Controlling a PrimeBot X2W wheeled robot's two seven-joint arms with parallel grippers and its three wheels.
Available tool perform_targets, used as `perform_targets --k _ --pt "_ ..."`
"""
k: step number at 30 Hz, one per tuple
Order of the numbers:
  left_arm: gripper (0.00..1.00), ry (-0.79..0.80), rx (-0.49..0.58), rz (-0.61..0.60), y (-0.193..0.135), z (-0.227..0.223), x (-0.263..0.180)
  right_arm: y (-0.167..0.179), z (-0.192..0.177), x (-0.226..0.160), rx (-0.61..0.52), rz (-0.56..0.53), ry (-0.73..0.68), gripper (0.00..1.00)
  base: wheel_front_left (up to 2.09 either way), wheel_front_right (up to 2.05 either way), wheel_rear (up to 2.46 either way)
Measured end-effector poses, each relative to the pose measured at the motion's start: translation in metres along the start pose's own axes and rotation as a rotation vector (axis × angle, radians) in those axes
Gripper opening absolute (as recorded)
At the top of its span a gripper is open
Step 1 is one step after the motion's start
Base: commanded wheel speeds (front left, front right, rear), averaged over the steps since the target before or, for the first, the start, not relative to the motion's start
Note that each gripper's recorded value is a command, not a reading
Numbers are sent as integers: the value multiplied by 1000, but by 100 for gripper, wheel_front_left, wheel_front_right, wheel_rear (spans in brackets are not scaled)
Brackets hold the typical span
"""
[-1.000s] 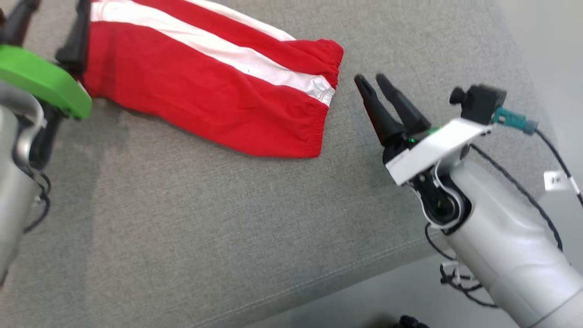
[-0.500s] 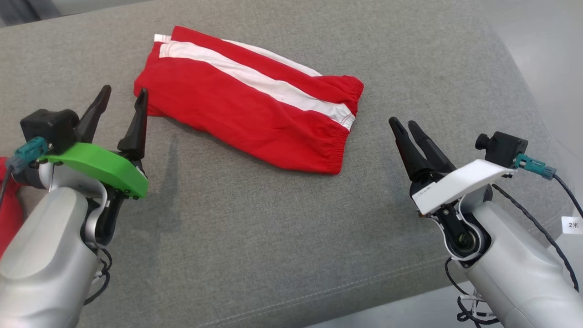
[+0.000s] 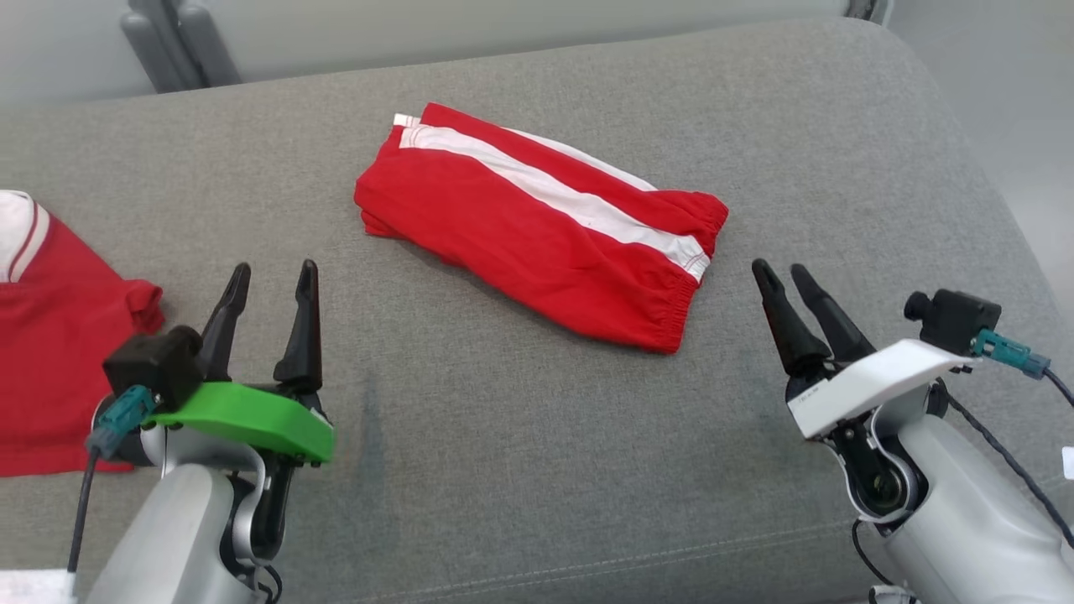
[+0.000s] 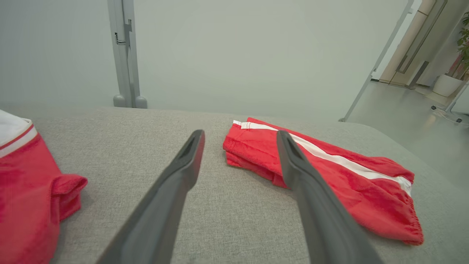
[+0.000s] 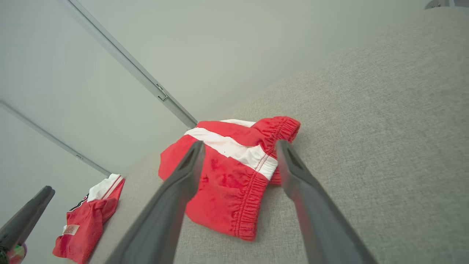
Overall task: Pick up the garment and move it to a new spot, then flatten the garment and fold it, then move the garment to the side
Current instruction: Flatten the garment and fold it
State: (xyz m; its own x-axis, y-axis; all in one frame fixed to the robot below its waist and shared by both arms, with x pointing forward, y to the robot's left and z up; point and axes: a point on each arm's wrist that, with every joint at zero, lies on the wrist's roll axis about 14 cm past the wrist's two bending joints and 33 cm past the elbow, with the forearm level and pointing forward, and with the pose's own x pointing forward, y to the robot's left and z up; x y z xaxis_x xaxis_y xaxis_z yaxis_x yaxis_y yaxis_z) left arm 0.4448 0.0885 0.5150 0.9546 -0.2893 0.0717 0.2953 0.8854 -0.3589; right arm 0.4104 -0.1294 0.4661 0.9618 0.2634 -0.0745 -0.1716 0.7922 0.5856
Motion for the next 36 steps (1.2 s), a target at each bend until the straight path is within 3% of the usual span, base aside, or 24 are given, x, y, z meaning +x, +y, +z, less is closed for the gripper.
perform_targets --k 12,36 --pt "100 -58 34 20 -6 13 -38 -5 -35 -5 -1 -43 90 100 0 0 0" --pt "100 -55 34 77 14 5 -51 -36 -65 60 -20 -146 291 100 0 0 0"
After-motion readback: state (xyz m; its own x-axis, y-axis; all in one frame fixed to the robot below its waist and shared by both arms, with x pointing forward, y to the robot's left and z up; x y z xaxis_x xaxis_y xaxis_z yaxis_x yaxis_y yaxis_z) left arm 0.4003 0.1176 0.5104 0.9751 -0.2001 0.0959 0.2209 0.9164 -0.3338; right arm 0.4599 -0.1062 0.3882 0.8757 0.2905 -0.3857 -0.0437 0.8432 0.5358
